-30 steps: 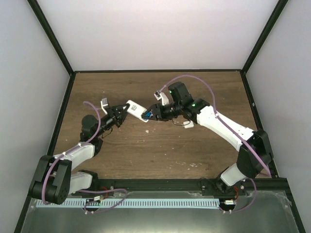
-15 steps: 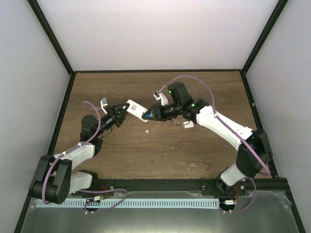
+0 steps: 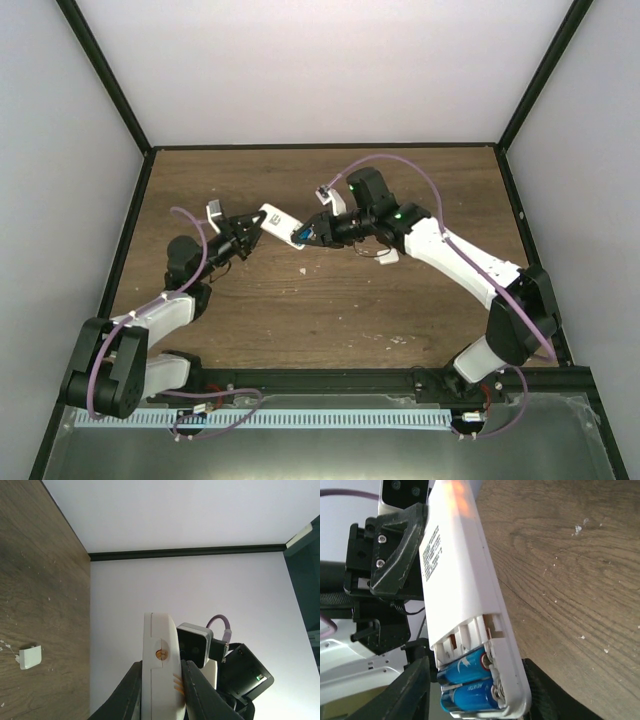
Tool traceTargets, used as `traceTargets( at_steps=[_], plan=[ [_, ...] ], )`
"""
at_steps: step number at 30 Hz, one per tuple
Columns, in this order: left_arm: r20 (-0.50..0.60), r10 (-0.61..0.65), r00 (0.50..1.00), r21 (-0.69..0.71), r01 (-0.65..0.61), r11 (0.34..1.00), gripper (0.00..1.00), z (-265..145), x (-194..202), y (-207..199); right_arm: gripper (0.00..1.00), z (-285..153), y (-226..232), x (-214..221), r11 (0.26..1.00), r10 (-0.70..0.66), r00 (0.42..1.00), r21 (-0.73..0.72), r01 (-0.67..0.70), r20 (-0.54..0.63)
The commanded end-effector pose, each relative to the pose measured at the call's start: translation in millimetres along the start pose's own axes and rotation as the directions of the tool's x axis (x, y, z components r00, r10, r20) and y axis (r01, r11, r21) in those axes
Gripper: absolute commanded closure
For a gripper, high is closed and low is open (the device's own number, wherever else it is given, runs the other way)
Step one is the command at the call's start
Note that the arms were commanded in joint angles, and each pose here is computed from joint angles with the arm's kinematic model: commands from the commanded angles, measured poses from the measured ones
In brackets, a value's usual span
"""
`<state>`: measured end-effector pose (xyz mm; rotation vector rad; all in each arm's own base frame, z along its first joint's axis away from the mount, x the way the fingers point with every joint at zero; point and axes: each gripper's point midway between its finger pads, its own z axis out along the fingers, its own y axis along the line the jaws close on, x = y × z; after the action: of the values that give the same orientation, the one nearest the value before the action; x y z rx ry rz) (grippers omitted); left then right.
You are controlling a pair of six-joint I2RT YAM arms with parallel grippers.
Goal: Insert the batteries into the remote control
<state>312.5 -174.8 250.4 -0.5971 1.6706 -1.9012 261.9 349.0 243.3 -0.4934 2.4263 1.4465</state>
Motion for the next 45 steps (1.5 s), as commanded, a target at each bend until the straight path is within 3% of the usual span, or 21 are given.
traceTargets(
  at_steps=[1,10,30,45],
  plan=[
    [-0.005,0.032,0.999,0.042,-0.032,0.999,1.00,3,-2,-15,0.57,-11,-1,-11,1.000,-0.017,0.998,0.013,0.016,0.059],
    [-0.007,0.042,0.999,0.055,-0.041,0.998,1.00,3,-3,-19,0.56,-50,-8,-15,0.998,0.006,0.990,-0.058,0.002,0.139],
    [-0.017,0.038,0.999,0.058,-0.037,0.998,1.00,8,-5,-16,0.57,-31,-18,-9,0.990,0.075,0.995,-0.126,-0.067,0.060],
    [-0.015,0.033,0.999,0.063,-0.032,0.998,1.00,10,-8,-15,0.67,-24,-13,-12,0.979,0.065,0.997,-0.194,-0.057,0.034]
  ],
)
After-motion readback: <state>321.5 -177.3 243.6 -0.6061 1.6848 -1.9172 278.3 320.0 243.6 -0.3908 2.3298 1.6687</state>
